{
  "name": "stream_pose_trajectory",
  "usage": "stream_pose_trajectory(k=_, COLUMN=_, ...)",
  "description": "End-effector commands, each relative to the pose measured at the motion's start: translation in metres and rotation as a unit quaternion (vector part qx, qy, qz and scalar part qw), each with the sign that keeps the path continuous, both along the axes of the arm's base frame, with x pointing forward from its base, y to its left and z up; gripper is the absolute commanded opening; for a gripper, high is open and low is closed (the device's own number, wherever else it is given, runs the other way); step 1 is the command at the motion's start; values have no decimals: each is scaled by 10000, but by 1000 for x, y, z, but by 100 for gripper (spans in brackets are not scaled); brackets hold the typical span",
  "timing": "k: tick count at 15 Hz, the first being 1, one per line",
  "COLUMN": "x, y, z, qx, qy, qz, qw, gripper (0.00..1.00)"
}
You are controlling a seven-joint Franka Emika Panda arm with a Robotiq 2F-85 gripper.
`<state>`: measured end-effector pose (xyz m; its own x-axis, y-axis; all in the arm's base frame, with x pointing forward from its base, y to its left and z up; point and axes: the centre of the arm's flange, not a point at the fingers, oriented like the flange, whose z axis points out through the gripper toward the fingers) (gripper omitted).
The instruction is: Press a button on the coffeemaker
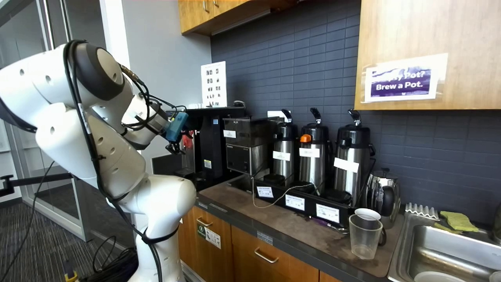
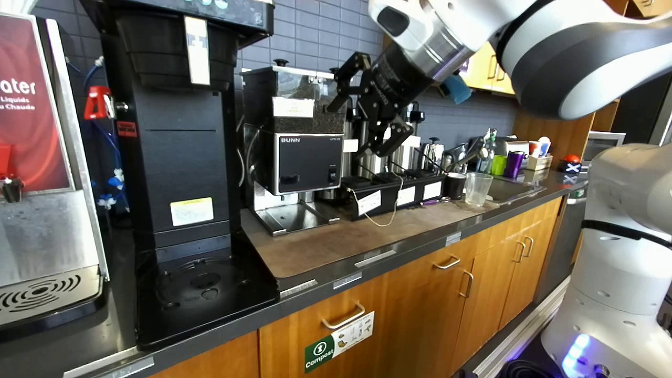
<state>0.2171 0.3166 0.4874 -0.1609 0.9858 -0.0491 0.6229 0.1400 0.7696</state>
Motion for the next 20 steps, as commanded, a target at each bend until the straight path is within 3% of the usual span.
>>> stream_pose_trajectory(k=1, x=18, y=2, z=-11, qx=-77, qy=-147, qz=-133, qw=9998, gripper=100)
stream_pose_trajectory(k=13, x=72, y=-5, z=-53, qx=-45, qy=-45, qz=-96, qw=9999, gripper=100)
stream_pose_trajectory(k=15, x=82, y=-5, z=-59, qx=-46, qy=-18, qz=-52, qw=10000, gripper=73)
stream_pose_trajectory(k=20, x=105, y=-7, z=-65, qx=-16, qy=-12, qz=85, qw=10000, gripper=34)
